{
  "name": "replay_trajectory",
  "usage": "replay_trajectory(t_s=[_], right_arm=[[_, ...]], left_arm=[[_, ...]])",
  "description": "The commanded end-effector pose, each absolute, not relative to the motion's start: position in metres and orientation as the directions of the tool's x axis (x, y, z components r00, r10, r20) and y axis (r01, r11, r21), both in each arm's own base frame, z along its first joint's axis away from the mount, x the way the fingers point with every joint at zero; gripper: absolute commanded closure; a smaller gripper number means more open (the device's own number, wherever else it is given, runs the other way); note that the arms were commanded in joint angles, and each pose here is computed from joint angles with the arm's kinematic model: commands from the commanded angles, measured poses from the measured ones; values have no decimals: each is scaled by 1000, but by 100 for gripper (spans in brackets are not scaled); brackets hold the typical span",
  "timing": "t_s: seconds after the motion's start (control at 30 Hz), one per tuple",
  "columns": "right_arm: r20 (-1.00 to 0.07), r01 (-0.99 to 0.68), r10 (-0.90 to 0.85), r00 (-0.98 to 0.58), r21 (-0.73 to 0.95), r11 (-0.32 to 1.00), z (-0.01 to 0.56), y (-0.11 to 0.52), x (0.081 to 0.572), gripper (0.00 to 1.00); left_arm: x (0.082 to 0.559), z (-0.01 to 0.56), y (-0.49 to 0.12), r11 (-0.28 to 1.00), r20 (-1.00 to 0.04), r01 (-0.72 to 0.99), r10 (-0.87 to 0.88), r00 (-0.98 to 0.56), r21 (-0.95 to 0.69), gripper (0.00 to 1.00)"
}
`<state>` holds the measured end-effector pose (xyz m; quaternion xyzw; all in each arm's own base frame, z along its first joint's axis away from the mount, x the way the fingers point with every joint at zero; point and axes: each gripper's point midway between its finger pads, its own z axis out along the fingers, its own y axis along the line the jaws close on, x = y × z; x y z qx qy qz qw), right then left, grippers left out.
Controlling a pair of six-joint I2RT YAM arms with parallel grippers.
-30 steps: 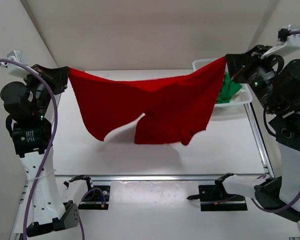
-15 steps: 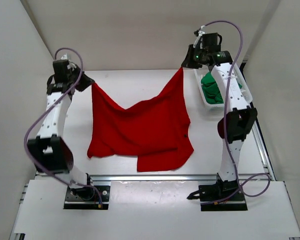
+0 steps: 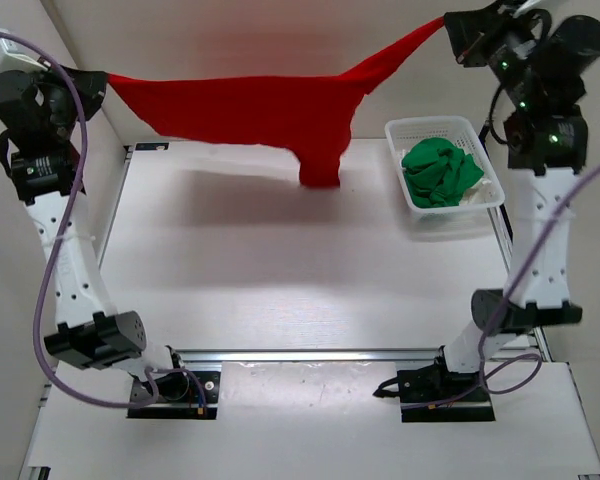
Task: Fold and stack the t-shirts
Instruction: Flatten out the tshirt
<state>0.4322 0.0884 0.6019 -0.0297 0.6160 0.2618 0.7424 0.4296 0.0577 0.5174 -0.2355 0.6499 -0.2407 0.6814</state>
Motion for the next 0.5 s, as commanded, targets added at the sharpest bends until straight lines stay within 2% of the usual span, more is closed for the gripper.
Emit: replay_trajectory(t_s=[0.0,0.07,0.2,0.27,0.3,0.33,0.37,0.4,0.47], right_arm=[[-958,-381,287,17,259,887,565,92,427,100],[-972,-333,232,-38,231,914,535,93,426,100],[-955,-224,217,-204,261,939,422,88,396,100],[-926,-134,227,-302,277,952,362,78,381,100],[-901,-71,243,-359,286,956,321,71,366,100],[-865,-18,264,-426,300,954,280,64,349,100],[-863,-15,271,-427,306,952,272,62,335,100],[-822,36,281,-495,303,952,228,58,321,100],[-770,57,283,-572,307,950,186,59,294,100]], left_arm=[[428,488,59,760,-761,-17,-649,-2,-649,100],[420,487,54,767,-767,-6,-641,11,-642,100],[405,433,51,788,-791,-103,-611,-25,-606,100],[378,386,53,798,-808,-200,-587,-46,-568,100],[361,387,53,809,-826,-208,-564,-8,-550,100],[355,346,54,797,-816,-259,-576,-56,-545,100],[339,310,52,783,-801,-300,-592,-88,-546,100],[326,303,47,782,-802,-290,-592,-73,-551,100],[305,224,36,752,-752,-345,-638,-167,-561,100]])
